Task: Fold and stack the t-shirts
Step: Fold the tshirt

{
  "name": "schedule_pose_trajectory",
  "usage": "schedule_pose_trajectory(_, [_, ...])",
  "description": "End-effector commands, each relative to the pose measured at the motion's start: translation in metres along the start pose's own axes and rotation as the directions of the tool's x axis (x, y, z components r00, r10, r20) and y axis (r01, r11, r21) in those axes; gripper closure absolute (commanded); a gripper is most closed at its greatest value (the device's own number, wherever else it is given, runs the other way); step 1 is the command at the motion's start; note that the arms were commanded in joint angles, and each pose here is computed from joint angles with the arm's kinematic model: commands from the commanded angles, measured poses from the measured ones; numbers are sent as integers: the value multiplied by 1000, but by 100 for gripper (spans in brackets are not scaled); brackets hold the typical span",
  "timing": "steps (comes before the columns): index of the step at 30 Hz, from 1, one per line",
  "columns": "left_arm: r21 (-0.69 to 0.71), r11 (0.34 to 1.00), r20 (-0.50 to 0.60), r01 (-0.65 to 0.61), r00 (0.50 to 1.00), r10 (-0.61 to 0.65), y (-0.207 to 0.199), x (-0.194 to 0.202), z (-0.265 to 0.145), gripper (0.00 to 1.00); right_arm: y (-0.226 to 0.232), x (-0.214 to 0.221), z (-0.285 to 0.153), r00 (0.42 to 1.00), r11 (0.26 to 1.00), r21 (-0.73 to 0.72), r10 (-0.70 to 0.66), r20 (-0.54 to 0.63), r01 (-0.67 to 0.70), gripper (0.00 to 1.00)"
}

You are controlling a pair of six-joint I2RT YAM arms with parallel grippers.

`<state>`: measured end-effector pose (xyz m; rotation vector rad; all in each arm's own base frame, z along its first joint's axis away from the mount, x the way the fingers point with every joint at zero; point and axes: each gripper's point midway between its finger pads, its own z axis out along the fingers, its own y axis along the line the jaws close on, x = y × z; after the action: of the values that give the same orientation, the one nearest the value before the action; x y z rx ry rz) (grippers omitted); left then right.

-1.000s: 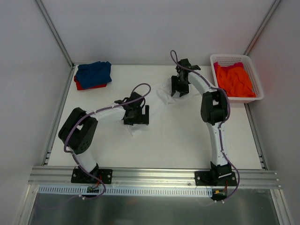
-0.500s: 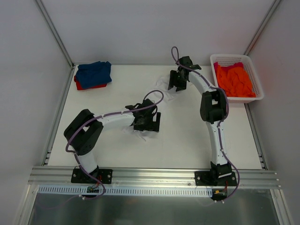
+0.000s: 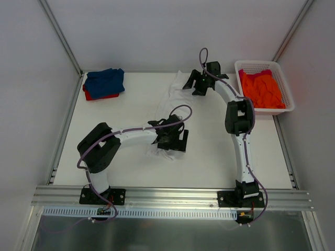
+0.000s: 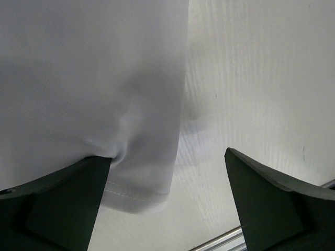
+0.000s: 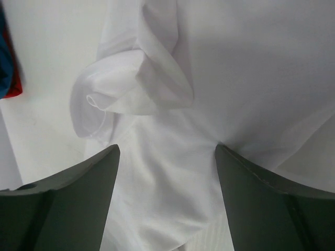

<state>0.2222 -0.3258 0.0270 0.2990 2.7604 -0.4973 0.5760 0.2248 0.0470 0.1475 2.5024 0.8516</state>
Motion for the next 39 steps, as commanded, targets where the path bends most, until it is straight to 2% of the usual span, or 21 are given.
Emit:
schedule_pose_trajectory(1, [-44,999,-191,17,981,-25,8,56,19,7,-3,17,23,995,995,-54,84,-58,-87,21])
schedule_pose_trajectory(8, [-3,1000,-225,-13,974,12,-16,70,22,7,6,22,30,987,983,-119,130,-94,-140,15])
schedule_pose_trajectory(19, [82,995,-284,-56,956,78,-59,97,21,7,11,24,30,986,979,-148,124,-113,-140,14])
schedule_pose_trajectory(30, [113,991,-305,-70,947,102,-74,104,24,7,11,27,30,985,978,-160,118,-125,-137,13])
schedule_pose_trajectory(34, [110,991,-296,-73,950,103,-73,103,22,7,10,27,29,986,978,-164,112,-124,-132,13])
schedule_pose_trajectory(39, [126,986,-227,-111,964,137,-76,89,8,5,8,29,24,987,982,-146,104,-121,-122,14])
